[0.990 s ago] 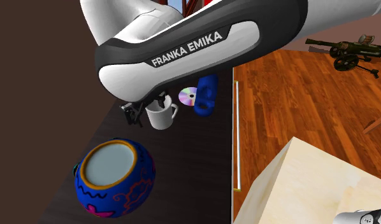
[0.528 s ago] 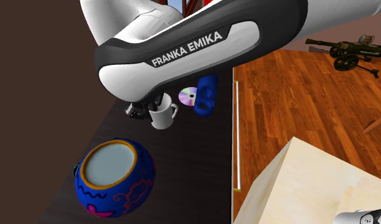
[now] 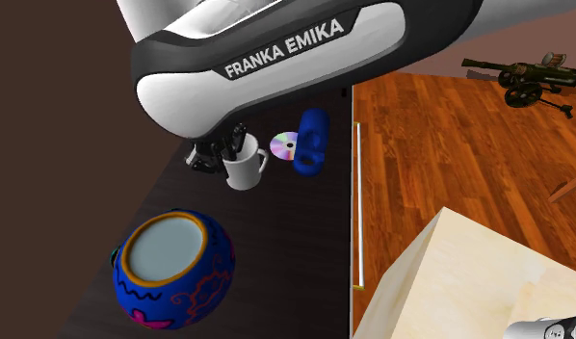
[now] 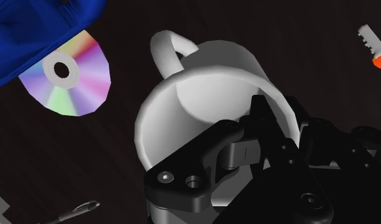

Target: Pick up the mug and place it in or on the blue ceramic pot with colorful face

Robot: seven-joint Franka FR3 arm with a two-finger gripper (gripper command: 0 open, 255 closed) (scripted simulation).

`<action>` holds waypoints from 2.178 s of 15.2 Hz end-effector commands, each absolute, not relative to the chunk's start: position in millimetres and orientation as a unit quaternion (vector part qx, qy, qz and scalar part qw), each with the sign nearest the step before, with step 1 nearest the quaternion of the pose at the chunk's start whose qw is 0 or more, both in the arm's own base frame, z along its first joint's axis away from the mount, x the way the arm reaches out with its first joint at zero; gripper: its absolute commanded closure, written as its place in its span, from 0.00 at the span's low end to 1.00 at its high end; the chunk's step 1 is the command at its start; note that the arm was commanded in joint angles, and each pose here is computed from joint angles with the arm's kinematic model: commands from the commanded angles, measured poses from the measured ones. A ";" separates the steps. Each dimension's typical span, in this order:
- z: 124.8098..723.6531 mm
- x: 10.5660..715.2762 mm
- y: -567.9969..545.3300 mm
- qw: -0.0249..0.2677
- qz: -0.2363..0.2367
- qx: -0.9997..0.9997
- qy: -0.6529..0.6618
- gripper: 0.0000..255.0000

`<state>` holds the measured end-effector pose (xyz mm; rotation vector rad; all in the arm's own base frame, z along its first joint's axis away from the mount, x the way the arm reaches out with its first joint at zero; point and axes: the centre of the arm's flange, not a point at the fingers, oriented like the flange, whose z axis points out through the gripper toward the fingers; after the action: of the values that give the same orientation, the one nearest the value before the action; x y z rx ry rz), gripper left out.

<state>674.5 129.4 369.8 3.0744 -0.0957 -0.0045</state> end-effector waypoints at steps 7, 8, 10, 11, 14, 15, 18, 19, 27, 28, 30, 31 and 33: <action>411.7 673.8 129.3 0.033 -0.001 0.999 -0.031 1.00; 417.0 673.8 129.3 0.033 -0.001 0.999 -0.031 1.00; 427.5 673.8 129.3 0.033 -0.001 0.999 -0.031 1.00; 432.8 673.8 129.3 0.033 -0.001 0.999 -0.031 1.00; 448.7 673.8 129.3 0.033 -0.001 0.999 -0.031 1.00; 453.9 673.8 129.3 0.033 -0.001 0.999 -0.031 1.00; 469.8 673.8 129.3 0.033 -0.001 0.999 -0.031 1.00; 475.1 673.8 129.3 0.033 -0.001 0.999 -0.031 1.00; 517.3 673.8 129.3 0.033 -0.001 0.999 -0.031 1.00; 522.6 673.8 129.3 0.033 -0.001 0.999 -0.031 1.00; 533.2 673.8 129.3 0.033 -0.001 0.999 -0.031 1.00; 538.4 673.8 129.3 0.033 -0.001 0.999 -0.031 1.00; 549.0 673.8 129.3 0.033 -0.001 0.999 -0.031 1.00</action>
<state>672.5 128.9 543.1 3.0745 -0.0961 -0.0043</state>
